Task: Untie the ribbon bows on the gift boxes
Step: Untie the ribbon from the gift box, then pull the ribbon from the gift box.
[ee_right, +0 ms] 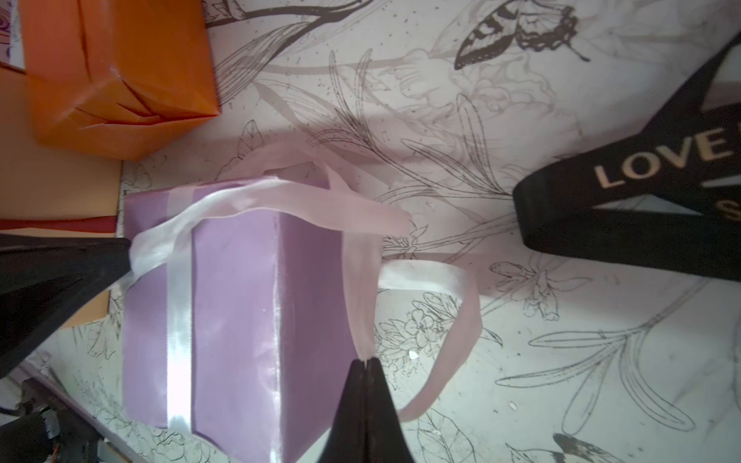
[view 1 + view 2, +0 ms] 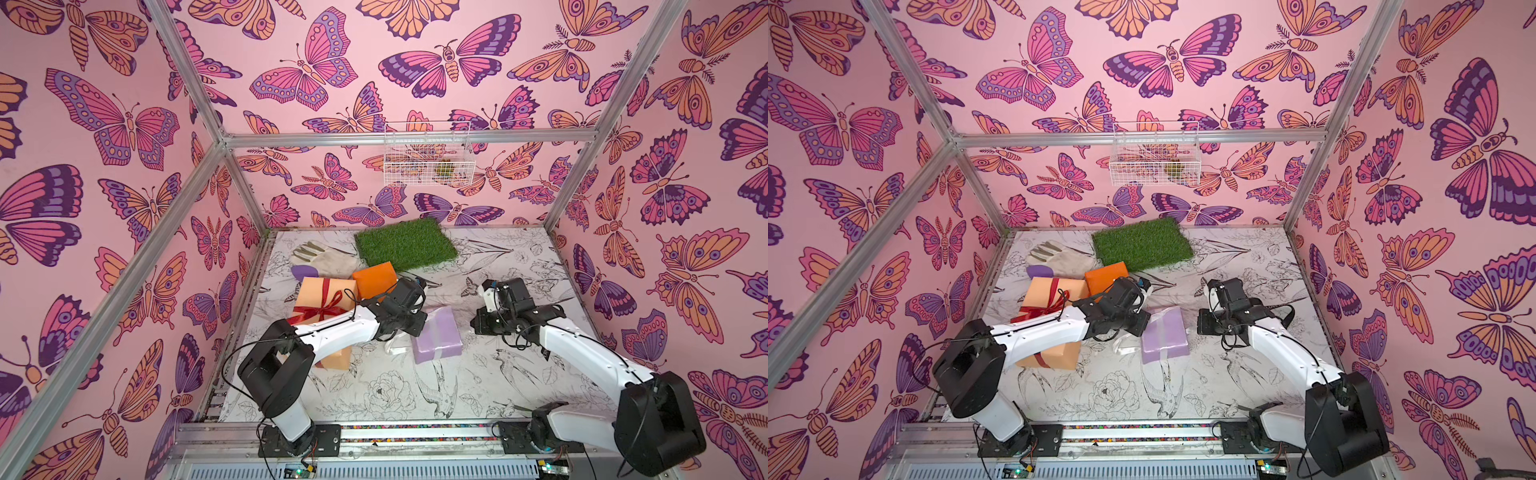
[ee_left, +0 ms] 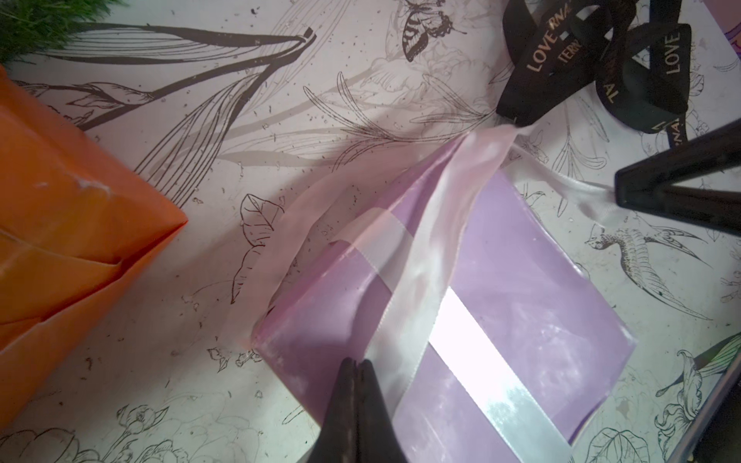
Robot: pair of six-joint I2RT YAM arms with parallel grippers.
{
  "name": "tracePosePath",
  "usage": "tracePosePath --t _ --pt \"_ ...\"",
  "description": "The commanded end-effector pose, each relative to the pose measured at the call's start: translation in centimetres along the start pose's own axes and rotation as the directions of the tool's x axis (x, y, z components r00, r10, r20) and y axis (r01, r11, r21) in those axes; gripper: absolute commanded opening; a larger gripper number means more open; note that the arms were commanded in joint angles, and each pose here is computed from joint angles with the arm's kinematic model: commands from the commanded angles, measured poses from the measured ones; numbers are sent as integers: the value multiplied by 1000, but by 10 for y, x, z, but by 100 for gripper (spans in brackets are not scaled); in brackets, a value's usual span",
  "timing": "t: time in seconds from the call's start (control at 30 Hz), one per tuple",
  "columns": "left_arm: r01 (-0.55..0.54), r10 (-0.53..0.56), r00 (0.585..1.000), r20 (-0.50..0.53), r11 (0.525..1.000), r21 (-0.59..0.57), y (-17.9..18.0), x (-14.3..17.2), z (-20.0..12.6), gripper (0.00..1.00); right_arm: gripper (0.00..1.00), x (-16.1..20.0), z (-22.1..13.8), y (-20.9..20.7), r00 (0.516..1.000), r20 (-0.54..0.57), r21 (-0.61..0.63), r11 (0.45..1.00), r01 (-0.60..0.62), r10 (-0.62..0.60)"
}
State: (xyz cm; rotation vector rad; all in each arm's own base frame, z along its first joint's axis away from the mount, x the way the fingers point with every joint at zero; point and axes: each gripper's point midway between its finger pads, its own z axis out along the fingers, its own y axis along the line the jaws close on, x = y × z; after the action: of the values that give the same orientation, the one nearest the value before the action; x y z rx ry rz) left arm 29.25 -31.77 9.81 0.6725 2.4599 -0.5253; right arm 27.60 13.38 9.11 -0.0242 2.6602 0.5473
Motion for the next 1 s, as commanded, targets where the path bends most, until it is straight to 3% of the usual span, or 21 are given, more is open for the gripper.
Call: tracePosePath --t 0.0,0.13,0.27,0.37,0.4,0.43,0.5,0.53,0.8,0.9,0.97 --pt "38 -38 999 1 999 -26 8 8 -6 0 0 7 -4 -36 997 -1 160 984 -82 83" --pt "129 -126 991 37 985 -113 32 17 -22 0 0 11 -10 -63 984 33 218 960 -179 176" --pt "314 -298 949 102 927 -204 76 40 -52 0 0 9 -6 -34 990 22 27 990 -140 140" --pt "379 -361 925 120 902 -207 89 59 -64 0 11 7 -4 -6 993 -4 -128 985 -117 118" --pt "382 -367 924 108 901 -204 89 63 -65 13 16 5 -4 -2 994 -6 -150 982 -112 112" --pt "382 -372 924 87 902 -204 88 68 -65 45 28 3 -5 1 994 -8 -160 981 -109 109" --pt "396 -384 918 98 901 -177 82 63 -77 97 69 -1 -8 1 995 4 -138 985 -103 104" --pt "397 -386 917 95 904 -158 78 61 -79 100 98 -4 -11 2 995 11 -120 988 -97 99" --pt "389 -394 913 105 919 72 27 23 -81 100 97 -12 -37 50 999 36 -132 991 22 -17" --pt "401 -416 907 61 900 168 5 19 -65 98 77 -11 -39 68 1000 10 -141 990 18 -17" --pt "396 -415 908 53 893 213 -7 18 -56 88 63 -9 -36 71 1000 -6 -80 997 21 -22"
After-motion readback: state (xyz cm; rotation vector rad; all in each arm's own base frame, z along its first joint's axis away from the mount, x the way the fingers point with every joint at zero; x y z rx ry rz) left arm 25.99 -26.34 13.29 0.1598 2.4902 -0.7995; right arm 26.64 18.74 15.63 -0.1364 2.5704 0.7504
